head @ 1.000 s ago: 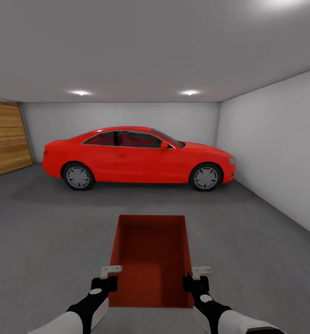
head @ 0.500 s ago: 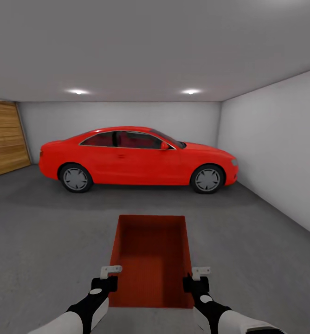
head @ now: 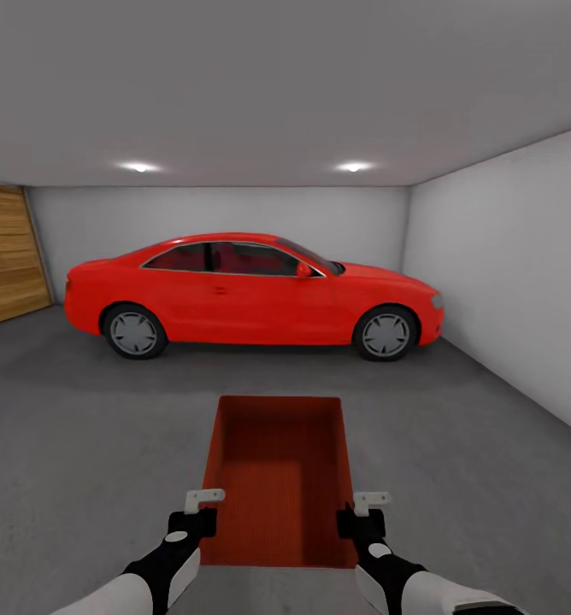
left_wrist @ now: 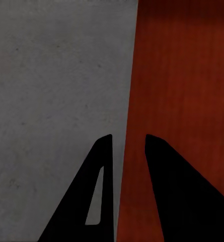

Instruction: Move the two storage containers from the living room to the garage. In the garage, place one container on the floor and stack the other container on top of it (either order is fine).

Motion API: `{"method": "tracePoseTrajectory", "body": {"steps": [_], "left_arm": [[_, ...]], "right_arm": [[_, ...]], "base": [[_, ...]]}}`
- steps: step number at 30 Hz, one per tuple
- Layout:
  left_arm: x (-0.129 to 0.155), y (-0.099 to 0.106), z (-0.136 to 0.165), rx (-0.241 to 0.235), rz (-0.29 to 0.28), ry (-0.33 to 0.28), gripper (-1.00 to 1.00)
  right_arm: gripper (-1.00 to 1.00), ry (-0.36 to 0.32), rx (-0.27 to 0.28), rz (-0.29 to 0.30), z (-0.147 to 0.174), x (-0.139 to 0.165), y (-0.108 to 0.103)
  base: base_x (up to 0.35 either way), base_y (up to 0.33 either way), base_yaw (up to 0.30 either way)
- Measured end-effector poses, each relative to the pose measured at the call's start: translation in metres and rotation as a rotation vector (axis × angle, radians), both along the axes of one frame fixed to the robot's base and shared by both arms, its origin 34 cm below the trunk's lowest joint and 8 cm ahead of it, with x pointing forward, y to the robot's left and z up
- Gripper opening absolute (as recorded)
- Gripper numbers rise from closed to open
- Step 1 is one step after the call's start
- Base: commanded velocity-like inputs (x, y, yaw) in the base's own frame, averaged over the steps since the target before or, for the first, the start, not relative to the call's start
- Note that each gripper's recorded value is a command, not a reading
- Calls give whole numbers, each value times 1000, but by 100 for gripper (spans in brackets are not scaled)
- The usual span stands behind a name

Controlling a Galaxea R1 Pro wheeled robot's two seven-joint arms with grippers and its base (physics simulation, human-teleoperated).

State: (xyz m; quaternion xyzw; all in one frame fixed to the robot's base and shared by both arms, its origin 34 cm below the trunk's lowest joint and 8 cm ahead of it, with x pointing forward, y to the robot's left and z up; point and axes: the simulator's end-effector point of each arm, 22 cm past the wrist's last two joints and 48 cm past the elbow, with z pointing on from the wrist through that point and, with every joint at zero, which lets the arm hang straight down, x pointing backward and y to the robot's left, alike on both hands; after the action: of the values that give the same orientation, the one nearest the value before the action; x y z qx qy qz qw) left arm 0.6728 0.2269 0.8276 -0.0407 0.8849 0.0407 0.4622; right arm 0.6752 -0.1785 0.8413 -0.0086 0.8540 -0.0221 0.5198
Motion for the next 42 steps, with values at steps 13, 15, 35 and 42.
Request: {"method": "tracePoseTrajectory", "body": {"steps": [13,15,35,42], "left_arm": [[0,0,0,0,0,0,-100],[0,0,0,0,0,0,-100],[0,0,0,-2,1,0,-100],[0,0,0,-2,1,0,-100]], "right_arm": [[-100,0,0,0,0,0,0],[-100,0,0,0,0,0,0],[-100,0,-3,3,1,1,0],[-100,0,-3,3,1,1,0]], "base": [[320,0,0],[320,0,0],[320,0,-140],[320,23,-282]]}}
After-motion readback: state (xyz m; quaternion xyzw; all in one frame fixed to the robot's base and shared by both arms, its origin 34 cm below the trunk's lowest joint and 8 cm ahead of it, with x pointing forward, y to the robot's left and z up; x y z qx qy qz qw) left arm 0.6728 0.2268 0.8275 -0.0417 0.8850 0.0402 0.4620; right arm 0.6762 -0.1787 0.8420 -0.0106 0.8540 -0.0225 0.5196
